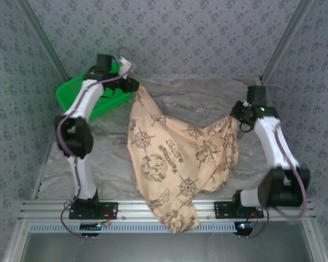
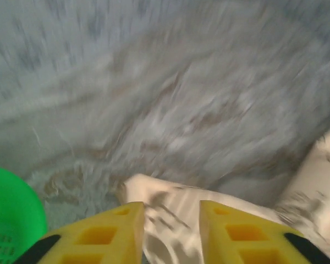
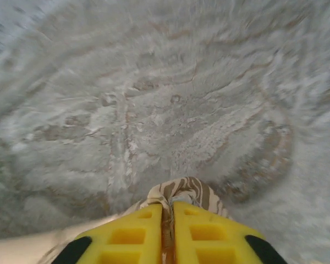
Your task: Fold the inside-out t-shirt
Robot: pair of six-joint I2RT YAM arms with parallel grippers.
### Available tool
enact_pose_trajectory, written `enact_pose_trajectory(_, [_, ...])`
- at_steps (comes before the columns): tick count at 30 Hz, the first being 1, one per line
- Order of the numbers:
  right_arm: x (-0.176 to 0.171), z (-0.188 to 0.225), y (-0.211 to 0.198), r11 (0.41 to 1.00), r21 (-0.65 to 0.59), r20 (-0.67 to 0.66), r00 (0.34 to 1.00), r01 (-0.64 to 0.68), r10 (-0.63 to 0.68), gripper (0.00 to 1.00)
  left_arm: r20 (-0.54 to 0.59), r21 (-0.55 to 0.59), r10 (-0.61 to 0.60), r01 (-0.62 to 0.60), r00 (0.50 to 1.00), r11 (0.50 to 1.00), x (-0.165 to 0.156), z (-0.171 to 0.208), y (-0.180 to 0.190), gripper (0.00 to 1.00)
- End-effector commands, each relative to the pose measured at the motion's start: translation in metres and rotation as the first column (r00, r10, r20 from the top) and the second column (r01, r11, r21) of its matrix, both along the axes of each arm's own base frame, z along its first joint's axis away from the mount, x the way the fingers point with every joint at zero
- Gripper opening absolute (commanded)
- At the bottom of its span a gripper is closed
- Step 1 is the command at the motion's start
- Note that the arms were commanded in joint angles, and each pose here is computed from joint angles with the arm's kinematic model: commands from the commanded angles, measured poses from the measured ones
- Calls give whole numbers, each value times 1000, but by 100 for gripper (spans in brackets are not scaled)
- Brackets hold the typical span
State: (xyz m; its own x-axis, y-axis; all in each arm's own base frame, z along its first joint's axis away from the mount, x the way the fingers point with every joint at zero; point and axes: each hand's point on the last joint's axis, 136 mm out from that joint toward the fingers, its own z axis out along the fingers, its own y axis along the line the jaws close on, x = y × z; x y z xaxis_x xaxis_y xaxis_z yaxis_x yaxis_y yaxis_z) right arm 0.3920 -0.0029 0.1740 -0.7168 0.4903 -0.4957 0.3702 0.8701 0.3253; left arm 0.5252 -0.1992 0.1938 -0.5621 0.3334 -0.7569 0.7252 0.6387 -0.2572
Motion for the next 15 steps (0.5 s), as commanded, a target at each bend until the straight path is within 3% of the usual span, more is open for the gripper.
enact_pose_trajectory(1, [51, 5, 4, 997, 49, 41, 997, -59, 57, 27, 166, 6, 14, -15, 986, 1000, 30, 56, -10, 35])
enact_pose_trajectory(3, [63, -1, -2, 996, 85, 0, 999, -40, 40, 43, 163, 2, 59, -61, 985, 998, 41, 63, -11, 36])
enact_pose_trajectory(6, [49, -4, -19, 999, 38, -76, 996, 39, -36, 51, 139, 18, 80, -84, 987, 996, 28, 76, -20, 36])
enact_pose_trajectory(10, [-3, -15, -24, 994, 8, -142, 984, 110, -108, 59, 9, 54, 98, -99, 995, 994, -30, 59, -54, 37])
enact_pose_trajectory(15, [-90, -68, -5, 990, -27, -276, 951, 138, -140, 67, -179, 69, 153, -143, 972, 987, -119, -11, -96, 39])
